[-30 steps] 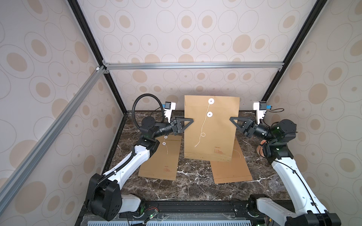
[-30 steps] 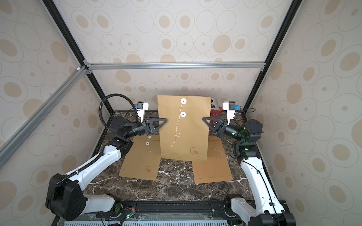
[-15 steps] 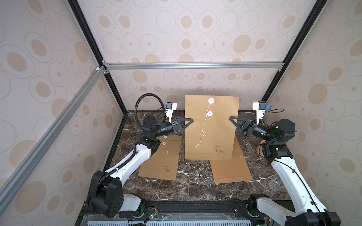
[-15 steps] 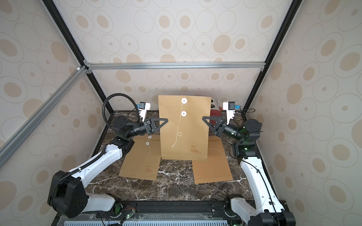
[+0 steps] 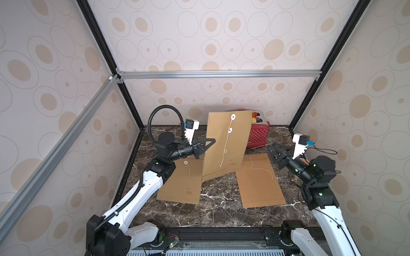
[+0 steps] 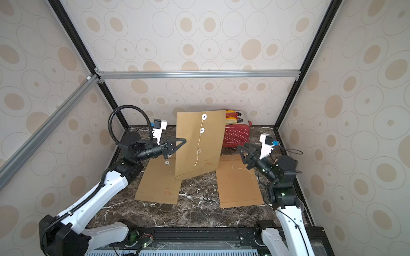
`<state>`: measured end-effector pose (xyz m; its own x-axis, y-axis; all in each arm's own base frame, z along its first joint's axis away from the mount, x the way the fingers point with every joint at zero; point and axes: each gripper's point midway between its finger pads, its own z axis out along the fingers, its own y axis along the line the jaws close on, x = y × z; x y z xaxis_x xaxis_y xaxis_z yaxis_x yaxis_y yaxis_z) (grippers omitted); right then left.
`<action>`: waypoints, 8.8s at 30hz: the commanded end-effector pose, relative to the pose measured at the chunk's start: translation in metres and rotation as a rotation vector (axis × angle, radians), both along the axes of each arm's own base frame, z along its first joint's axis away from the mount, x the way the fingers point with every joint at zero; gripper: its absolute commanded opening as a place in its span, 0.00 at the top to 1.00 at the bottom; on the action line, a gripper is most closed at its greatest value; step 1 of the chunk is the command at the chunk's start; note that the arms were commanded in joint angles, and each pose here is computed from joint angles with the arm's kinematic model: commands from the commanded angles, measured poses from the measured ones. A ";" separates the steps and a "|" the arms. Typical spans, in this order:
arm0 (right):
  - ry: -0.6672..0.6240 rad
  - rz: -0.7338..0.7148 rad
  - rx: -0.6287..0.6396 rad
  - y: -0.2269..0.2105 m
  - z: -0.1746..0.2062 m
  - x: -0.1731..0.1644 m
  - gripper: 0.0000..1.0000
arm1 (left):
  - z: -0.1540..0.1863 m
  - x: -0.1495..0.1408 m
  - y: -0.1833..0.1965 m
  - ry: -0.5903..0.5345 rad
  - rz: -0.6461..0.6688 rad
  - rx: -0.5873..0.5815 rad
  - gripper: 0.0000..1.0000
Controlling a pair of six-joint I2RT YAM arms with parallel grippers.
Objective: Close the mouth of the file bag
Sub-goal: Pick up the file bag from the file bag, then close the file bag.
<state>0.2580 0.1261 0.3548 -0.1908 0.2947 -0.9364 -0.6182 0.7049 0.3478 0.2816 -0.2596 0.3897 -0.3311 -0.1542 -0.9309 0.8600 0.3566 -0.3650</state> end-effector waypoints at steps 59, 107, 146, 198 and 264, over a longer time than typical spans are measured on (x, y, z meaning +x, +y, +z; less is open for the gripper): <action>-0.206 0.185 -0.144 0.168 -0.071 -0.028 0.78 | 0.036 -0.056 -0.007 -0.323 -0.109 -0.065 1.00; -0.075 0.227 -0.272 0.156 -0.138 -0.042 1.00 | 0.029 -0.045 -0.008 -0.293 -0.054 -0.050 1.00; -0.240 0.167 -0.287 0.164 -0.105 -0.026 0.66 | 0.033 -0.065 -0.005 -0.383 -0.093 0.017 1.00; -0.110 0.174 -0.305 0.131 -0.090 -0.045 1.00 | 0.037 -0.029 -0.010 -0.071 -0.144 -0.124 1.00; 0.130 0.135 -0.332 0.090 -0.081 -0.005 1.00 | 0.037 -0.025 -0.019 0.017 -0.216 -0.180 1.00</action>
<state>0.2519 0.2232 0.2671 -0.3180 0.0127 -0.9480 -0.6770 0.6970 0.2364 0.2628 -0.2808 0.3958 -0.4519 -0.1967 -0.8701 0.8663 0.1358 -0.4807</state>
